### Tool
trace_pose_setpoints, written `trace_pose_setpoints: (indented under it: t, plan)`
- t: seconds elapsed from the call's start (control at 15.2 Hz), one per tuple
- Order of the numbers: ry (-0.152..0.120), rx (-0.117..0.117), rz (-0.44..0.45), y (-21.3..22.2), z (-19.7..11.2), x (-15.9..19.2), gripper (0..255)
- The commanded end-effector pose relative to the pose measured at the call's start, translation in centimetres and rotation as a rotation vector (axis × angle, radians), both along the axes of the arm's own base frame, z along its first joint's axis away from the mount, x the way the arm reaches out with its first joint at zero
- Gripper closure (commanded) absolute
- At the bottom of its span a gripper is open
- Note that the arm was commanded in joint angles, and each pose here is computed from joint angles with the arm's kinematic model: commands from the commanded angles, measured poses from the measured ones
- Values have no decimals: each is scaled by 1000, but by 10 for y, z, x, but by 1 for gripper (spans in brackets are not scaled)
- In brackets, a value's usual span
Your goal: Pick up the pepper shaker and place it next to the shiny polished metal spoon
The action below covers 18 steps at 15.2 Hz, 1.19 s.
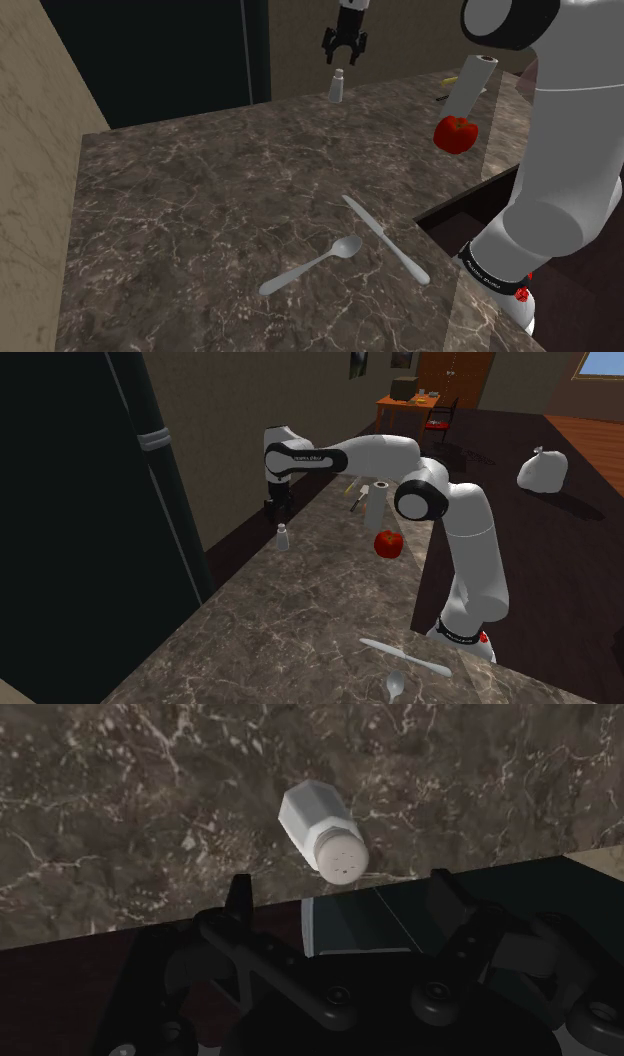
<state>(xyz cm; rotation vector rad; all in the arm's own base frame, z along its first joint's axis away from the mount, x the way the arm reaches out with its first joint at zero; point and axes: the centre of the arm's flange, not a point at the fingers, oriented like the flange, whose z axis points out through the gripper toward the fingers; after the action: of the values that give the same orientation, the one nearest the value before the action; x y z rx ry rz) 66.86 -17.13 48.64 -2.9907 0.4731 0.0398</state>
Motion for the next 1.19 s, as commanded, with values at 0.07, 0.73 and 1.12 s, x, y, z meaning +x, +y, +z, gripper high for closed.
trace_pose_setpoints:
  t: [0.07,0.73,1.12]
  plan:
    - [-1,0,0,1,-15,2,0]
    - [-1,0,0,3,-34,2,0]
    - [-1,0,0,3,-34,2,255]
